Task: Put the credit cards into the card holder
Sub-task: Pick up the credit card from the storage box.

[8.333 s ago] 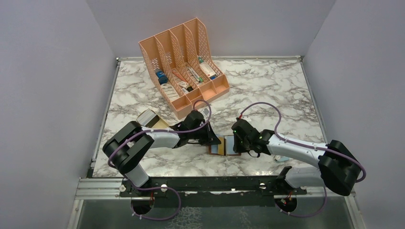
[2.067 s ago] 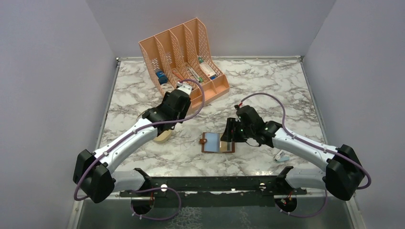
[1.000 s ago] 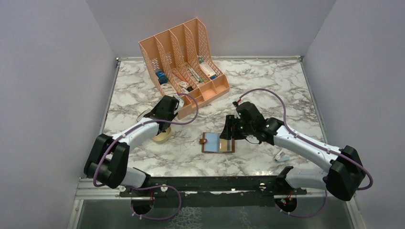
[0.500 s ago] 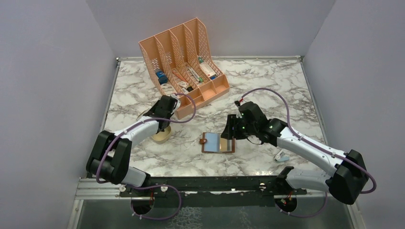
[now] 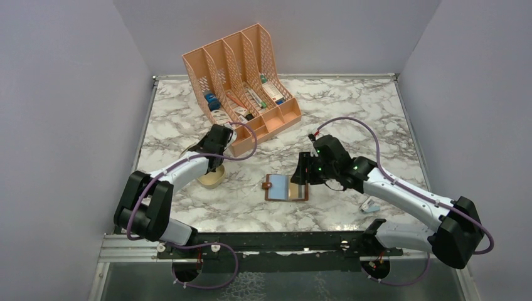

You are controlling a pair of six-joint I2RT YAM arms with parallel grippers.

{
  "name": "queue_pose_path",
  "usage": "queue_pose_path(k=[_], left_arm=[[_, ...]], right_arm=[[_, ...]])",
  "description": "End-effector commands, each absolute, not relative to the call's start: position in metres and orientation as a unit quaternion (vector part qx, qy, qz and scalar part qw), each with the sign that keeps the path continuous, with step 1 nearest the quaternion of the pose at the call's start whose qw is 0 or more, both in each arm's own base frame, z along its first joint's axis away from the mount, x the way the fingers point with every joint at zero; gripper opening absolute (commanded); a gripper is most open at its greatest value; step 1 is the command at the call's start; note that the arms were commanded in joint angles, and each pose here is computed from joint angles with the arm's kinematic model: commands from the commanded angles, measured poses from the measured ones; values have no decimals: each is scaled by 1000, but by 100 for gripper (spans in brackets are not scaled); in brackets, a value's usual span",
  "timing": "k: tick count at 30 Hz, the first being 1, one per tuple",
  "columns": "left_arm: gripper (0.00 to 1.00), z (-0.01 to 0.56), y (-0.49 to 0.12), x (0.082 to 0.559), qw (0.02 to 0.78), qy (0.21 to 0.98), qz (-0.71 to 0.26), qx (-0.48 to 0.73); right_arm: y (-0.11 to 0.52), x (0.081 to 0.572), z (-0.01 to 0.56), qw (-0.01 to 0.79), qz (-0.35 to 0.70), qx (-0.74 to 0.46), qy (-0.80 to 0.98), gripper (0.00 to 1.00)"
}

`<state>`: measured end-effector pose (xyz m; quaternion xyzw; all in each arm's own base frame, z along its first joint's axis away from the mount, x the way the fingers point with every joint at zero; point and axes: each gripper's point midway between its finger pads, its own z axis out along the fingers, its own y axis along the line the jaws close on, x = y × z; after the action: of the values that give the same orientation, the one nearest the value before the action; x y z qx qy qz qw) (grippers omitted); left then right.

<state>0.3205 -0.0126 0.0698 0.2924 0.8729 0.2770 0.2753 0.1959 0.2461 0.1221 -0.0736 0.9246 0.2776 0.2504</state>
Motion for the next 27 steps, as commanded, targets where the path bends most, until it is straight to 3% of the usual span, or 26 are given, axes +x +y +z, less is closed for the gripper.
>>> queue_pose_path(k=[1,27], left_arm=[[42,90,-9,330,289,866,296,280],[19,92,-19,330,289,873,264,291]], right_arm=[[248,199,125,262,281,-77,920,46],[250,200,128,264,286,-77,918,46]])
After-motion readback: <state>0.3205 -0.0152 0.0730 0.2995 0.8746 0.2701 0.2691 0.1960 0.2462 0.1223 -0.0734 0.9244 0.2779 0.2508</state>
